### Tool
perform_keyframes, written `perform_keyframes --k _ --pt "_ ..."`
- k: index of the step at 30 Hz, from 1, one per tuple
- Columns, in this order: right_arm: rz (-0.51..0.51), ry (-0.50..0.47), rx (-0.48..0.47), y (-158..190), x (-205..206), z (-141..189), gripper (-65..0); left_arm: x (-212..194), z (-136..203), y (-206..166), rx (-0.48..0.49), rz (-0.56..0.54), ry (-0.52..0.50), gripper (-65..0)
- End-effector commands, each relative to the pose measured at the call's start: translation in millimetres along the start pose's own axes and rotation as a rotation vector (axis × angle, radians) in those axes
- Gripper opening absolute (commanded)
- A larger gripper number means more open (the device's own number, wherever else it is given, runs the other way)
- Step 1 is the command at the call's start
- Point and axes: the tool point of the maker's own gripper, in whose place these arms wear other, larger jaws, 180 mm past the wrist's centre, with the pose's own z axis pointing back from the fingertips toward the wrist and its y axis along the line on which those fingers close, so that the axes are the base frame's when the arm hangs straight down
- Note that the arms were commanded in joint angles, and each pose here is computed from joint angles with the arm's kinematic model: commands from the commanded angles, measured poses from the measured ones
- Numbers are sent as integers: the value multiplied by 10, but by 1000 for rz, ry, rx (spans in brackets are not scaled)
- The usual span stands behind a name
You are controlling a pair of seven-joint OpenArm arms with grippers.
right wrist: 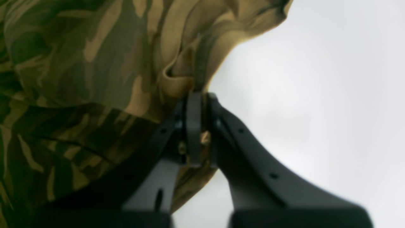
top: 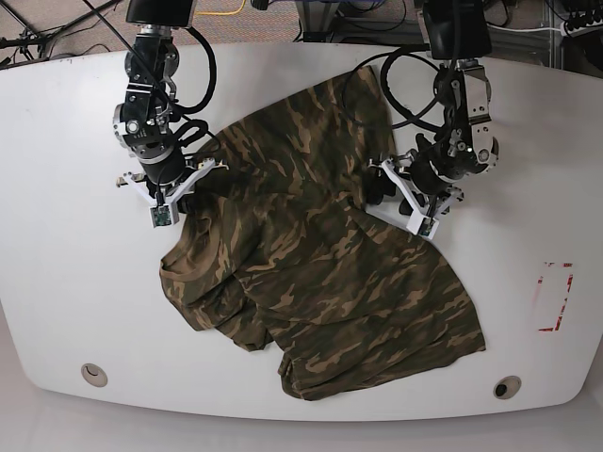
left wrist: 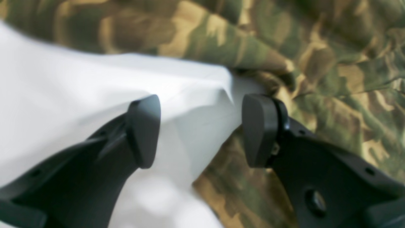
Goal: Fold the T-shirt properly
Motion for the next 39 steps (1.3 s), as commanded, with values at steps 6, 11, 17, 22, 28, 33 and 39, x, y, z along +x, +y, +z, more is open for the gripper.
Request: perform_keyframes --k 6,11,17,22,28,33,39 --pt "10 -57 -9 -37 189 35 -642 -162 -51 -43 -20 -13 44 -384" --pt "10 -58 -9 -40 195 33 -642 -169 -70 -51 -23 -15 40 -510" --pt "10 -52 -9 -43 180 23 -641 -170 -90 -72 -26 -39 46 -611" --pt "8 -50 -10 -54 174 19 -642 -163 -65 -21 -19 -61 53 -628" --pt "8 -50 -11 -62 172 18 -643 -149 50 169 12 -102 65 -643" --pt "8 -50 -11 -63 172 17 -642 -105 114 233 30 -126 64 -644" --pt "10 -51 -9 -54 179 18 -641 31 225 299 64 -138 32 -644"
